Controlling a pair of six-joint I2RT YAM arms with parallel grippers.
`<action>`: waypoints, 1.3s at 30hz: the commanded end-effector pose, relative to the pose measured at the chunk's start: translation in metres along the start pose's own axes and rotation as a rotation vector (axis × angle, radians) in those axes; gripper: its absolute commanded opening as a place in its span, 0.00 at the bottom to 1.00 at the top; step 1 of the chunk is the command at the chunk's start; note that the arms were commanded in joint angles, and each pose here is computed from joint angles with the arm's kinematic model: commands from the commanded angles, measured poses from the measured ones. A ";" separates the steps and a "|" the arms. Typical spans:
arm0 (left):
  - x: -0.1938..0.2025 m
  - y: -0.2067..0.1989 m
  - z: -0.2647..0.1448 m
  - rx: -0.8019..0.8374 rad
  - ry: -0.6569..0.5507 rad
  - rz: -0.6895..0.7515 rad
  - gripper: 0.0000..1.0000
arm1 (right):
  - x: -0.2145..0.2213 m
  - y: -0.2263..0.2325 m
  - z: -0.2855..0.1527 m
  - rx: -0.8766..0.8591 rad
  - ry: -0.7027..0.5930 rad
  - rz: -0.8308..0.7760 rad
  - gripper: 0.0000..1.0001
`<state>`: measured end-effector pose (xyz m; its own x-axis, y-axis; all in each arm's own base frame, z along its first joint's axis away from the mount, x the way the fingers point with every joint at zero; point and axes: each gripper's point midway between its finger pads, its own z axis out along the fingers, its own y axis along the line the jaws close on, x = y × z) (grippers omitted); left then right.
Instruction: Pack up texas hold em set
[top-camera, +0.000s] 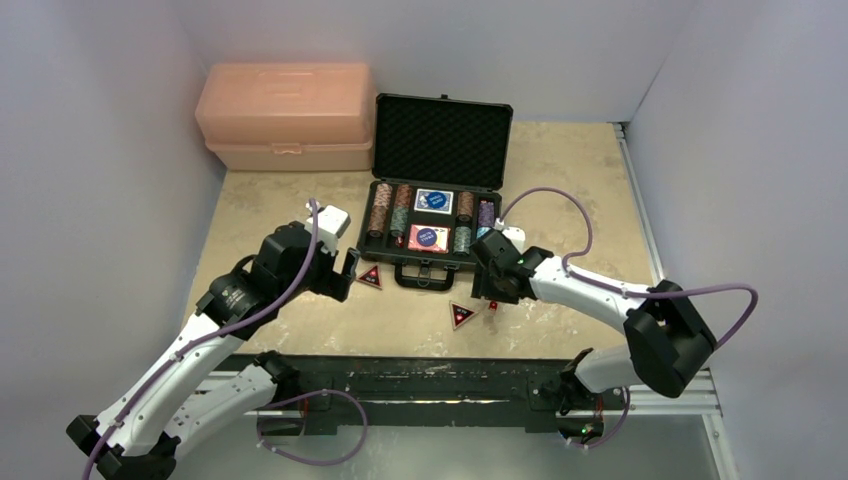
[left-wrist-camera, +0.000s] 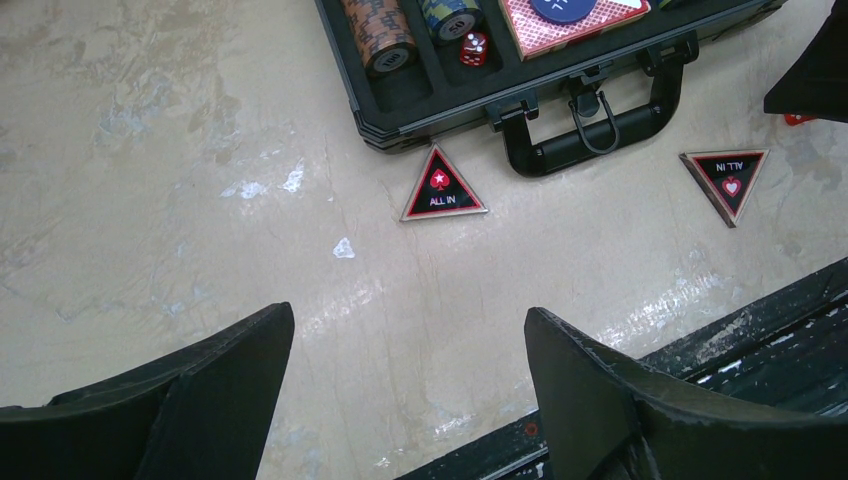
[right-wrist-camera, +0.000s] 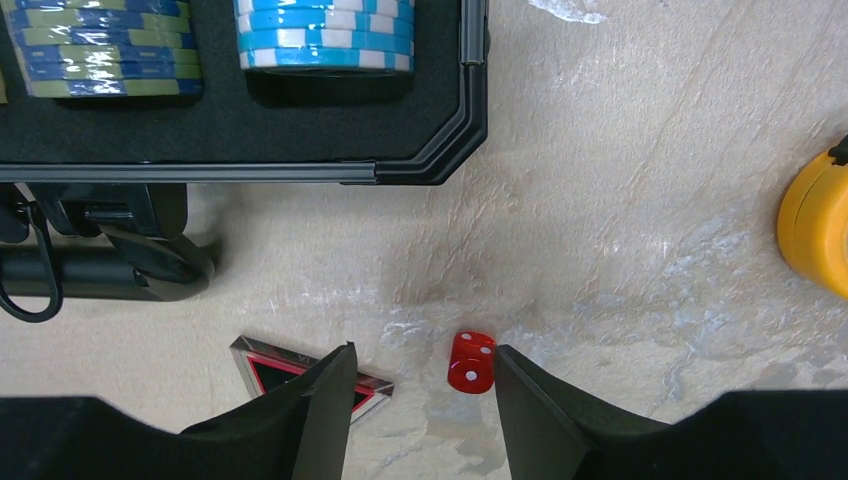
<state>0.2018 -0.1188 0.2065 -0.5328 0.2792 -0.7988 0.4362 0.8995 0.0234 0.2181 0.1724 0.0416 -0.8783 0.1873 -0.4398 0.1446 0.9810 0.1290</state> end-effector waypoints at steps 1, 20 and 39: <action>-0.014 0.001 -0.006 -0.003 -0.043 -0.009 0.85 | 0.006 -0.001 0.002 0.009 0.014 0.007 0.56; -0.015 0.002 -0.008 -0.009 -0.053 -0.011 0.85 | 0.016 -0.012 0.003 0.048 0.038 0.014 0.50; -0.015 0.002 -0.009 -0.005 -0.055 -0.012 0.84 | 0.021 -0.016 0.009 0.073 0.048 -0.004 0.44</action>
<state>0.2015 -0.1179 0.2080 -0.5282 0.2759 -0.8031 0.4339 0.9006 0.0240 0.2049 0.1652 0.0264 -0.9005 0.1773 -0.3972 0.1587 0.9841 0.0794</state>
